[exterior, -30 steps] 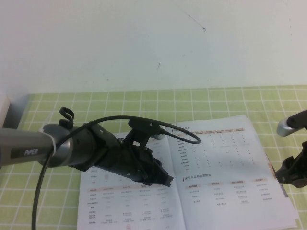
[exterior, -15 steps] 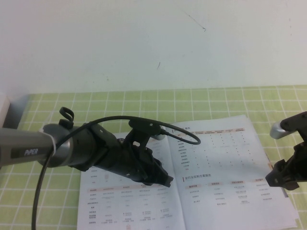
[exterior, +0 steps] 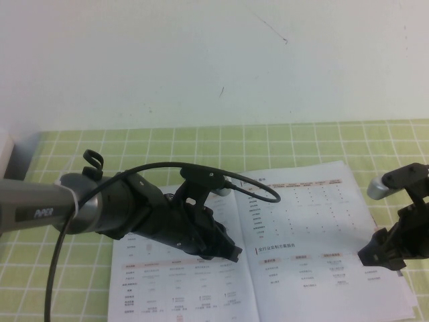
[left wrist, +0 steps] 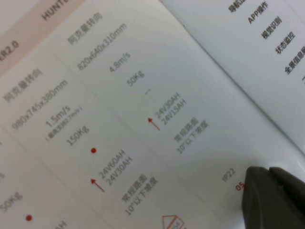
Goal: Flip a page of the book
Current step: Open the closed book
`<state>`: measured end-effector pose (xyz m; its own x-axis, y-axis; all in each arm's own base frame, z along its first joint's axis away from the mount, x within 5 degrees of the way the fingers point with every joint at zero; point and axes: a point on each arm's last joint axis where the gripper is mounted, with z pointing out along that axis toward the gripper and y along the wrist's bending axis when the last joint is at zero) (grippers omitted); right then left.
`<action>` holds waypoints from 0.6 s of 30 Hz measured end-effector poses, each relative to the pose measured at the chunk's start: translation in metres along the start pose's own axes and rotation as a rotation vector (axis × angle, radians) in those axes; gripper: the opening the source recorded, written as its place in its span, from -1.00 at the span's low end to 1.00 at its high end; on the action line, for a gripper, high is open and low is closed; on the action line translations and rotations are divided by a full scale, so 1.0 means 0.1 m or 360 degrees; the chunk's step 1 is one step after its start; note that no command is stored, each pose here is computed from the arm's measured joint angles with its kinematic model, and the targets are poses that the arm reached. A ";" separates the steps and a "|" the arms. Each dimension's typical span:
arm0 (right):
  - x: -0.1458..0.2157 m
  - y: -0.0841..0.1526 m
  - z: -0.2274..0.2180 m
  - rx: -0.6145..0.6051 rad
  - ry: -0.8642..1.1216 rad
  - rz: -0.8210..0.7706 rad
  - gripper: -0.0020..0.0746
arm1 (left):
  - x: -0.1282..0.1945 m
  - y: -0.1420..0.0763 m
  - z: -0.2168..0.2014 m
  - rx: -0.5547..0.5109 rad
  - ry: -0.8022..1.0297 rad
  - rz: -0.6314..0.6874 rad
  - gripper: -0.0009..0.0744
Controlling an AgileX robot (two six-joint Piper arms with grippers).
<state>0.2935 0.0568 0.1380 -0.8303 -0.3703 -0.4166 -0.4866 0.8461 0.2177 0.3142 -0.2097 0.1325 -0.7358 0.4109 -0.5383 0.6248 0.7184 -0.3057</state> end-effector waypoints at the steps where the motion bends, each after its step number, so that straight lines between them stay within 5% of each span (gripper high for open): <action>1: 0.00 0.00 0.00 -0.0001 -0.0002 -0.0003 0.27 | 0.00 0.00 0.00 0.0000 0.0000 0.0000 -0.99; 18: 0.01 -0.03 0.08 -0.0005 -0.0004 0.0011 0.26 | 0.00 0.00 0.00 0.0000 0.0000 0.0002 -0.99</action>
<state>0.2963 0.0573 0.1304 -0.8329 -0.3636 -0.4172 -0.4817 0.8475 0.2231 0.3142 -0.2097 0.1325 -0.7348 0.4120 -0.5388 0.6260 0.7178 -0.3049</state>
